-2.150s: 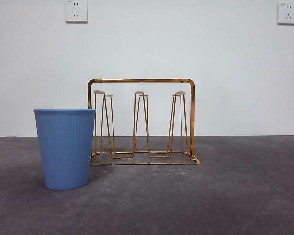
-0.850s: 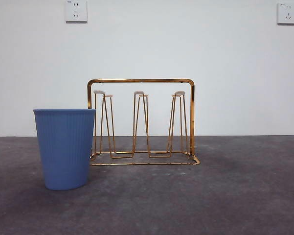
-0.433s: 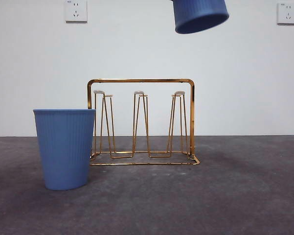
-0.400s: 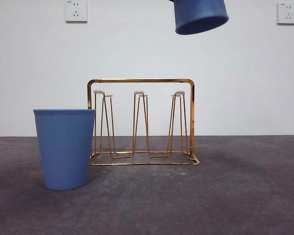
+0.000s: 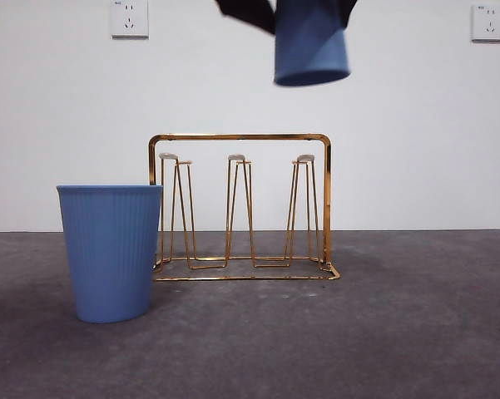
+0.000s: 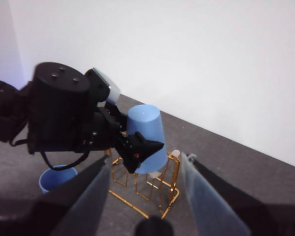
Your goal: Pick up cup 1,put cup 1 in the cup rack,pick up cup 2,put cup 2 in the cup rack
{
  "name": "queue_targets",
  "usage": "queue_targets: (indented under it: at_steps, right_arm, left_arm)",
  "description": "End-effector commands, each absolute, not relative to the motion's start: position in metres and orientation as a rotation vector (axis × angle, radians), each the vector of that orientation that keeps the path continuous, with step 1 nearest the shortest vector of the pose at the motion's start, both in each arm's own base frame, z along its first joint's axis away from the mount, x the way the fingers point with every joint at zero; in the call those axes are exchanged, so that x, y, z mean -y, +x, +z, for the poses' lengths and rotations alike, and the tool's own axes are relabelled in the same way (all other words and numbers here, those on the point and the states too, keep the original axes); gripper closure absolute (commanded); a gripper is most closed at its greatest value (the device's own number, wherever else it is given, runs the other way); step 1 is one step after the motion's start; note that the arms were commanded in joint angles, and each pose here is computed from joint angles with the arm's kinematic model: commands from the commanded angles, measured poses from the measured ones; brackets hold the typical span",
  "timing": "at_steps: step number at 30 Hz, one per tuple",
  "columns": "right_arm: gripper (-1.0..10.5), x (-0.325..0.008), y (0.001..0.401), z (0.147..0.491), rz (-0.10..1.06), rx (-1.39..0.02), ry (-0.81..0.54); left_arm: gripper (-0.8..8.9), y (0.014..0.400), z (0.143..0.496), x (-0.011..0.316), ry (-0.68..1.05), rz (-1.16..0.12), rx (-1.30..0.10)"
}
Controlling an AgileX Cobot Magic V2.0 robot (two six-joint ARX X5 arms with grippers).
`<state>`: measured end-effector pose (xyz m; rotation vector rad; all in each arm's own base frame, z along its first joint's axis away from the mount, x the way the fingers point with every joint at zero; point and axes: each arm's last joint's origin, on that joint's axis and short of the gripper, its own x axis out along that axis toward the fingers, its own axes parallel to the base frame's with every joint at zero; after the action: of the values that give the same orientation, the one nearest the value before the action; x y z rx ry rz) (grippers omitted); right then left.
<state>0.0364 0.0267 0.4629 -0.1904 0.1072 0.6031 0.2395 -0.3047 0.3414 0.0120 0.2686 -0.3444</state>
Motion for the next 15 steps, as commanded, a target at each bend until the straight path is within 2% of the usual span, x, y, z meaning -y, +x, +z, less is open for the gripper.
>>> queue_targets:
  at_steps: [1, 15]
  right_arm:
    - [6.9, -0.027, 0.037, 0.463, 0.603, -0.101, -0.200]
    - [7.0, -0.027, 0.037, 0.462, 0.604, -0.098, -0.215]
  left_arm:
    - [8.20, 0.244, 0.337, 0.306, -0.014, -0.336, -0.274]
    - [8.20, 0.260, 0.301, 0.323, -0.019, -0.286, -0.318]
